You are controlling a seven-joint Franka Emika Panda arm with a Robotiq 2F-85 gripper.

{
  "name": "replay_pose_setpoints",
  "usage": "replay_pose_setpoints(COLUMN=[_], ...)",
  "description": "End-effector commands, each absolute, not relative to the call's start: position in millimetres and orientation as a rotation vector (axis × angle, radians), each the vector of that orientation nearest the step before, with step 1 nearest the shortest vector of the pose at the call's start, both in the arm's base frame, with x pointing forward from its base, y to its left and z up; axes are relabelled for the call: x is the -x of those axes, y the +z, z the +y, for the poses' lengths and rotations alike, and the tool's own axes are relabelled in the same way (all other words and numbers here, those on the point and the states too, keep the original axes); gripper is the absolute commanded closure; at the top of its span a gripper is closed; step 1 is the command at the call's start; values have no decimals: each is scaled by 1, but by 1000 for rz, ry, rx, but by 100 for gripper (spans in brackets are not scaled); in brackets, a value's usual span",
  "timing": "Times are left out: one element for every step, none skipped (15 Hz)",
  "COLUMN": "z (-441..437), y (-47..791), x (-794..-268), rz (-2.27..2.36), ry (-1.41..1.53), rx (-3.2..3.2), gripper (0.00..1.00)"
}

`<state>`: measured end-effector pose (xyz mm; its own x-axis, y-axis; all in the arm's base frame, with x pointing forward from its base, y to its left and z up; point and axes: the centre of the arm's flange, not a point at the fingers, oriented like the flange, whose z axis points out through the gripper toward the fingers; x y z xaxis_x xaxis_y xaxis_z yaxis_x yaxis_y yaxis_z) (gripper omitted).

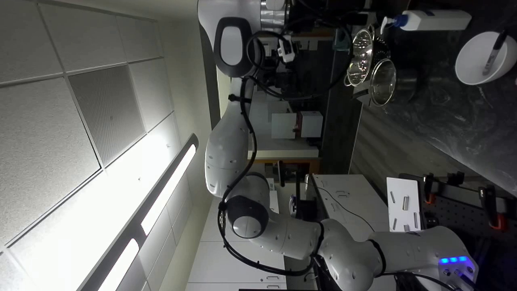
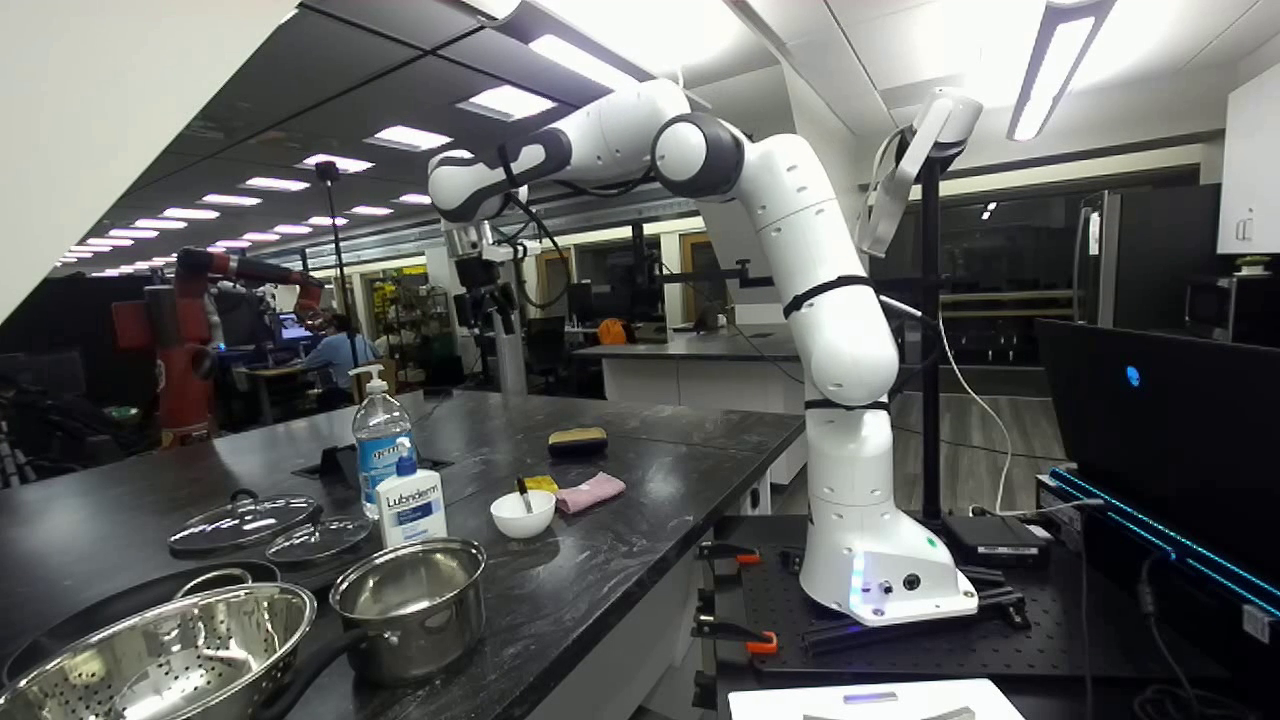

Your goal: Shift the sharpie to the table, then put the towel in the bowl

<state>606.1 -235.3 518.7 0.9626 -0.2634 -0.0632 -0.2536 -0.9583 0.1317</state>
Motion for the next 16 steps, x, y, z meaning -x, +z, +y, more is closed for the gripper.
replay_pose_setpoints(z=[-237,-237,-237,-238,-238,-239,-239,-238,-236,-234,-232,-229,-228,-226,-225,-224], y=[520,515,510,506,500,496,492,487,482,477,471,463,457,449,440,432], x=[-624,-625,-624,-622,-620,-619,-616,-613,-610,-607,-603,-599,-598,-595,-592,-588], rz=[-474,-476,-480,-493,-516,-544,-568,-590,-612,-630,-640,-644,-650,-646,-643,-642], ry=[-144,-147,-148,-152,-159,-163,-165,-168,-164,-162,-153,-143,-130,-121,-114,-107], rx=[-2981,-2982,-2984,-2981,-2977,-2969,-2960,-2953,-2944,-2937,-2934,-2935,-2932,-2929,-2926,-2920], gripper=[0,0,0,0,0,0,0,0,0,0,0,0,0,0,0,0])
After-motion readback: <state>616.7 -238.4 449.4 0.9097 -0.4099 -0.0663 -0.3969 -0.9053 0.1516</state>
